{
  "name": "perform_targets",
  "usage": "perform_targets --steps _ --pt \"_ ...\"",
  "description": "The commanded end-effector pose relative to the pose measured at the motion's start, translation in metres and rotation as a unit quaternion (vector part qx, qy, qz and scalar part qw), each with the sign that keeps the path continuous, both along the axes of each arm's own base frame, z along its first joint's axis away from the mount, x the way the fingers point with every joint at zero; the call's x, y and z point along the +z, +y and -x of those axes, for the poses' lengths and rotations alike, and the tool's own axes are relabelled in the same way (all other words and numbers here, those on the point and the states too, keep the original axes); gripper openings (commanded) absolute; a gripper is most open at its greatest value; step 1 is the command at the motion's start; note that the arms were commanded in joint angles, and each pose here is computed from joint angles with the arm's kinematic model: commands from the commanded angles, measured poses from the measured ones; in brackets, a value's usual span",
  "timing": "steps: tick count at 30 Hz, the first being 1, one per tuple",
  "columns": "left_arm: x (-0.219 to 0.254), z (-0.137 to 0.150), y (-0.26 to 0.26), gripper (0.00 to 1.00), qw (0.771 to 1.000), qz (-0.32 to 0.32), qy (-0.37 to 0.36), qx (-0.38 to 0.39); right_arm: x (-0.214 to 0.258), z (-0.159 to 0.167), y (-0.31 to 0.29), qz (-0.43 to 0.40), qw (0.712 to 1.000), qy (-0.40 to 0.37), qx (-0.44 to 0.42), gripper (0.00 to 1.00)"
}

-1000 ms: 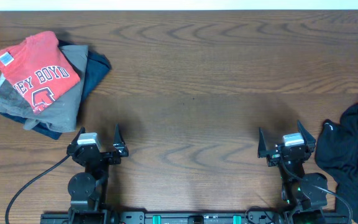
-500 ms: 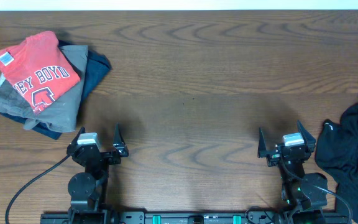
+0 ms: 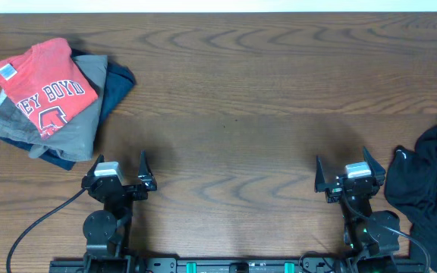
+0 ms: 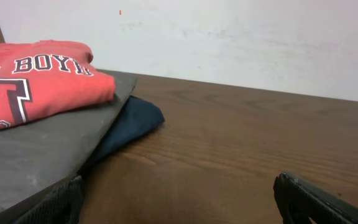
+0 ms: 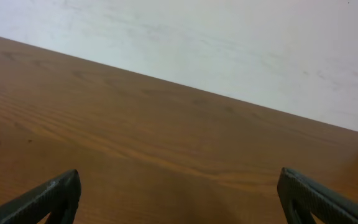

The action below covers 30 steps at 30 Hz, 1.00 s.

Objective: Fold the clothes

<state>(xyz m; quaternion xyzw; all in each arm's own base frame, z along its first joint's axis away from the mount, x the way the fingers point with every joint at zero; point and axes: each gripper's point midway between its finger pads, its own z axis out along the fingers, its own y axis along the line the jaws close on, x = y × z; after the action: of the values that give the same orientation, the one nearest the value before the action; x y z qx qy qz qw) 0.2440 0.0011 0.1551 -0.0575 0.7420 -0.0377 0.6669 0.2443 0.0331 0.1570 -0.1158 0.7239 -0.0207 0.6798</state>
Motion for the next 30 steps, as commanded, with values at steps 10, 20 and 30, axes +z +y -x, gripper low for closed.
perform_targets --steps 10,20,30 --pt "-0.020 0.000 0.000 0.98 1.000 -0.004 0.027 -0.002 -0.001 0.000 0.000 -0.070 0.997 0.011 -0.004 0.99" --pt "-0.002 0.002 -0.002 0.98 0.999 0.015 0.036 -0.004 -0.007 0.000 -0.006 -0.101 0.994 0.037 -0.027 0.99" --pt "0.029 -0.005 -0.002 0.98 0.991 0.018 0.129 -0.002 -0.008 0.000 -0.012 -0.107 0.981 0.149 -0.060 0.99"
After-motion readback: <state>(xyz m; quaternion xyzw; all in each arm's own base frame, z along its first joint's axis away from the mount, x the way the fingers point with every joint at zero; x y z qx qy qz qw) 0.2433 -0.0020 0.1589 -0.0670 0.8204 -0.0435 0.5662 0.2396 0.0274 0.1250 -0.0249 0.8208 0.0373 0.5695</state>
